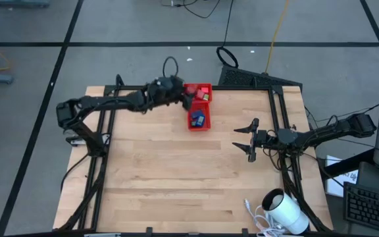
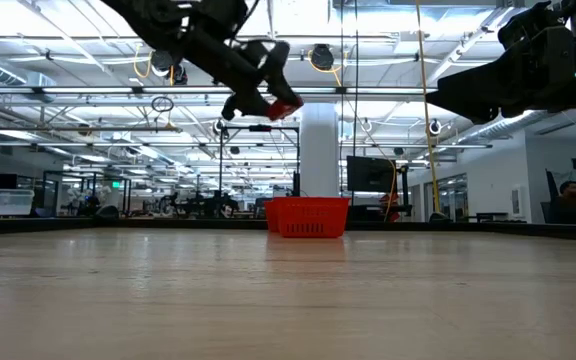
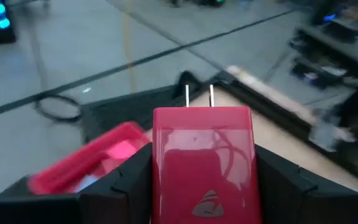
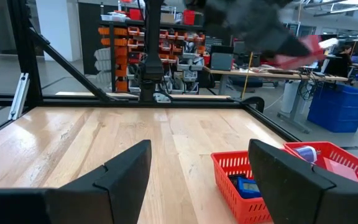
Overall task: Pick & Place Office items
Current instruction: Put the red charger adapter into the top red bin
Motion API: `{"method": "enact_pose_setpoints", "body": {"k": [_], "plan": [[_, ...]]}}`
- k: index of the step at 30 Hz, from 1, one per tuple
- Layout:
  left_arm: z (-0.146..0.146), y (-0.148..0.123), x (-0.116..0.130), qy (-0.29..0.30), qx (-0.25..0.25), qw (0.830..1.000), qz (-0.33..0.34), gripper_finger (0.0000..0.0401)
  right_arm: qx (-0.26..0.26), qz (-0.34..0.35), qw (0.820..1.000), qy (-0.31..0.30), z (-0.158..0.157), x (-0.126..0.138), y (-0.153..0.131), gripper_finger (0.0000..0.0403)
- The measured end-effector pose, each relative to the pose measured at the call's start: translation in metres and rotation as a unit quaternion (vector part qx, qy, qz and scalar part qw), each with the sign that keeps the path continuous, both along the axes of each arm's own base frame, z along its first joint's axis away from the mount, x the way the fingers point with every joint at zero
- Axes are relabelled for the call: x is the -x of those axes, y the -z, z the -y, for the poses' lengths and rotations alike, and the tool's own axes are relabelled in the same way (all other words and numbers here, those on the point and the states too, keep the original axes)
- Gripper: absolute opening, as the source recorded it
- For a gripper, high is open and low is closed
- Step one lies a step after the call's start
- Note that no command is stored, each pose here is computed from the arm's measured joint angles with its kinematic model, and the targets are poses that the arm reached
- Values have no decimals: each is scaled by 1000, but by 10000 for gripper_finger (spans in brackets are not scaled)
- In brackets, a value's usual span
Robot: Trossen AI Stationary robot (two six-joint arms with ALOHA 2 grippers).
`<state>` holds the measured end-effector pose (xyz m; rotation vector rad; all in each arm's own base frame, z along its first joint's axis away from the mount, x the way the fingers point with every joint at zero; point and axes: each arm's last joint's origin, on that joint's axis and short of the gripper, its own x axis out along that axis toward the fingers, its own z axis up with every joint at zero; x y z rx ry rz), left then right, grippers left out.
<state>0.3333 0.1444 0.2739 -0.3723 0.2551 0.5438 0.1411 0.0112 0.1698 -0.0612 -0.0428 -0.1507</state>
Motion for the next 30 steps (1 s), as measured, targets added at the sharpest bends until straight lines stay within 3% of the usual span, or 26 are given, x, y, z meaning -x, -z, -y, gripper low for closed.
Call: {"method": "enact_pose_setpoints", "body": {"k": [6,18,24,30], "plan": [[-38,23,-15,-35,59,996,-64,211,0,0,1000,0,0,0,0,263],[-106,88,-47,-94,170,979,-68,213,0,1,1000,0,0,0,0,263],[-114,106,-44,-121,212,966,-84,222,0,1,1000,0,0,0,0,263],[-111,110,-45,-116,221,964,-93,242,0,0,1000,0,0,0,0,263]]}}
